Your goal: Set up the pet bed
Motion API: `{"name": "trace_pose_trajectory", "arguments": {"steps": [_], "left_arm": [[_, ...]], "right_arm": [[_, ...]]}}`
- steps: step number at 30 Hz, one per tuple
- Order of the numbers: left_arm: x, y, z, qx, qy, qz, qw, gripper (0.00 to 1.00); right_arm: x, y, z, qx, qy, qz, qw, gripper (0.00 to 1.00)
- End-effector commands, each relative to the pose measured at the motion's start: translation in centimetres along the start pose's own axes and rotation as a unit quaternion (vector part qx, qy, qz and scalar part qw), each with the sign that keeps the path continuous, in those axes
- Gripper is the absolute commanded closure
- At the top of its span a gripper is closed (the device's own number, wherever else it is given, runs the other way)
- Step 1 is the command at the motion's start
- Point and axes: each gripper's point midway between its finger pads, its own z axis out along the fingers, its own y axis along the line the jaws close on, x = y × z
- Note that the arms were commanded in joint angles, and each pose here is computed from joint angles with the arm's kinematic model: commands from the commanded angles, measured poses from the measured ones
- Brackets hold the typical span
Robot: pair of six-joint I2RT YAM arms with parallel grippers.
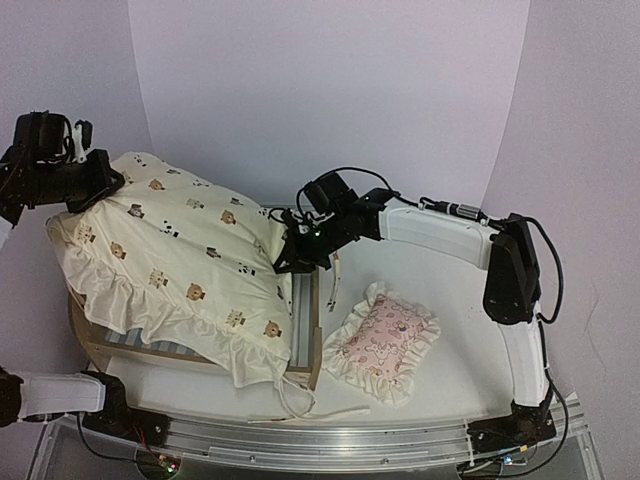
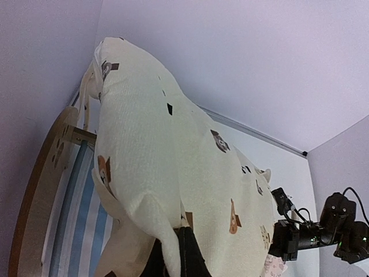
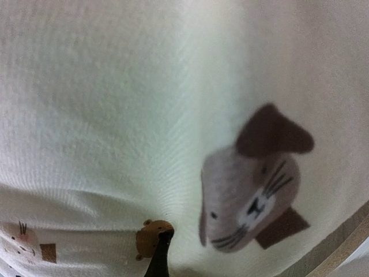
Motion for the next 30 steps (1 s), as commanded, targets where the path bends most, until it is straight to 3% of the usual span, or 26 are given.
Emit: {"name": "trace_pose_trajectory", "arguments": {"steps": [1,15,26,28,30], "left_arm": [[0.3,-0.2,-0.8,0.011,-0.003,0.007,1.0,1.0],[8.3,7.3,5.0,-0.101,0.039,-0.028,0.994,1.0],[11.0,10.3,6.3,-0.155,0.053,-0.046,0.985,0.99],[10.8,10.6,6.0,-0.164,0.043,-0.052,0.984,0.91],[10.5,10.7,5.7,-0.17,0.036,-0.058,0.983,0.73]], "right_arm": [[-0.8,0.9,-0.7,-0.011,-0.017,-0.019,1.0,1.0],[-1.3,-2.6,0.2,0.059,-0.034,-0.046,0.997,1.0],[0.9,-5.3,-0.9,0.109,-0.026,-0.023,0.993,1.0],[0.8,-5.1,-1.3,0.11,-0.027,-0.024,0.993,0.96],[0.6,-4.6,-1.9,0.112,-0.03,-0.028,0.993,0.78]]}}
